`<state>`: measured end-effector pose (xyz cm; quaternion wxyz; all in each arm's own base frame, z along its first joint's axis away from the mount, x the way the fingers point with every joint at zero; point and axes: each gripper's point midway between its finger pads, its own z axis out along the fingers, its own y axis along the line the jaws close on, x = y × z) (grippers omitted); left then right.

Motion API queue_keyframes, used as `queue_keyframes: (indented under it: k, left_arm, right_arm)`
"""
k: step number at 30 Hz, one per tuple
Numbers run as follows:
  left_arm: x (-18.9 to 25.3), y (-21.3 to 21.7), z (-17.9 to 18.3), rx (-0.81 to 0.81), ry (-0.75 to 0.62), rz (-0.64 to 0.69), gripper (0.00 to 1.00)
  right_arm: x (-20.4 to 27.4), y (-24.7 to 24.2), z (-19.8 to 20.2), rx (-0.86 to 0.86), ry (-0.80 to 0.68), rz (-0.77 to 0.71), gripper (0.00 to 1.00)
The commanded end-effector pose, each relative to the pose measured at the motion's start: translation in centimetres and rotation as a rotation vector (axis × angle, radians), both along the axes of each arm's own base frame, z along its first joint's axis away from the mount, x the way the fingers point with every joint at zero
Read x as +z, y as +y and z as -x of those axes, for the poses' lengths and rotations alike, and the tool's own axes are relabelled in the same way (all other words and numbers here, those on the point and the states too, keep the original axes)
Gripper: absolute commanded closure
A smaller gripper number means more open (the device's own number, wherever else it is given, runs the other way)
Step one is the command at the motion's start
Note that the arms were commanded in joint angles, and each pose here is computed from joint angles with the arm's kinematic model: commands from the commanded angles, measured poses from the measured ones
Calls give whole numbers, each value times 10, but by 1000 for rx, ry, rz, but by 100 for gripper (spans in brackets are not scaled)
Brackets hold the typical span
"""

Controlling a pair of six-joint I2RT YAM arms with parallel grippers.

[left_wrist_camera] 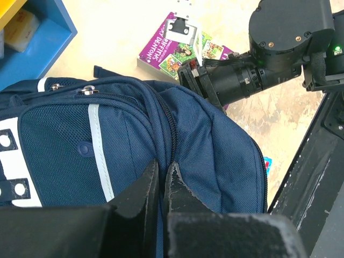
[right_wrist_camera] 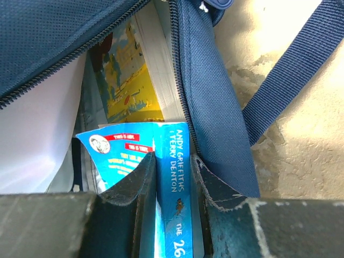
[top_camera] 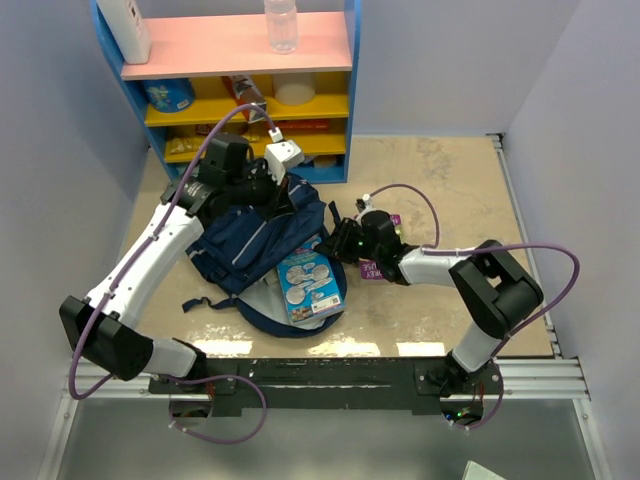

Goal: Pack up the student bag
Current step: Place the book in the student bag.

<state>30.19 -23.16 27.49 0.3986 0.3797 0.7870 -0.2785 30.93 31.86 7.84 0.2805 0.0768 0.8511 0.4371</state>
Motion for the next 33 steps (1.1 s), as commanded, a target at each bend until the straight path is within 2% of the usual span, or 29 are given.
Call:
queue_keyframes:
  k: [1,5,7,14,15,16,18,20,21,22,24,25,26,29,30,32,33]
  left_arm:
    - [76,-17,-3,-83,-228,157,100]
    - [96,-14,-6,-70,-287,151,100]
    - [100,-14,-4,-77,-292,153,100]
    - [69,-22,7,-120,-190,184,100]
    - [68,-22,7,-121,-185,187,100]
    - [66,-22,8,-122,-181,187,100]
    - [65,-22,9,-123,-177,185,100]
    - [63,-21,8,-118,-179,179,100]
    - [61,-20,9,-118,-177,175,100]
    - [60,-20,9,-118,-175,174,100]
    - [55,-20,9,-116,-171,172,100]
    - [55,-20,9,-115,-170,174,100]
    - [54,-20,9,-115,-170,173,100]
    - [51,-19,8,-109,-169,165,100]
    - [51,-19,8,-106,-168,163,100]
    - [50,-18,6,-103,-172,157,100]
    - [48,-18,6,-101,-169,156,100]
  right_arm:
    - [4,2,-10,-51,-21,57,100]
    - [6,19,-14,-30,-20,87,100]
    - [12,22,-17,-52,-33,53,100]
    - [59,58,-54,-160,-194,-114,98]
    - [62,64,-57,-163,-199,-124,92]
    - [65,67,-63,-192,-219,-124,78]
    - [73,78,-64,-200,-252,-124,61]
    - [78,78,-63,-203,-265,-115,39]
    - [75,74,-60,-203,-268,-89,33]
    - [67,62,-57,-229,-263,-58,30]
    - [86,46,-49,-252,-303,-60,26]
    - [77,35,-41,-261,-296,-34,26]
    - [98,28,-35,-253,-336,-49,27]
    - [93,12,-8,-206,-343,8,47]
    - [101,5,3,-199,-345,18,60]
    - [95,3,25,-155,-356,71,75]
    - [95,-1,37,-138,-352,92,91]
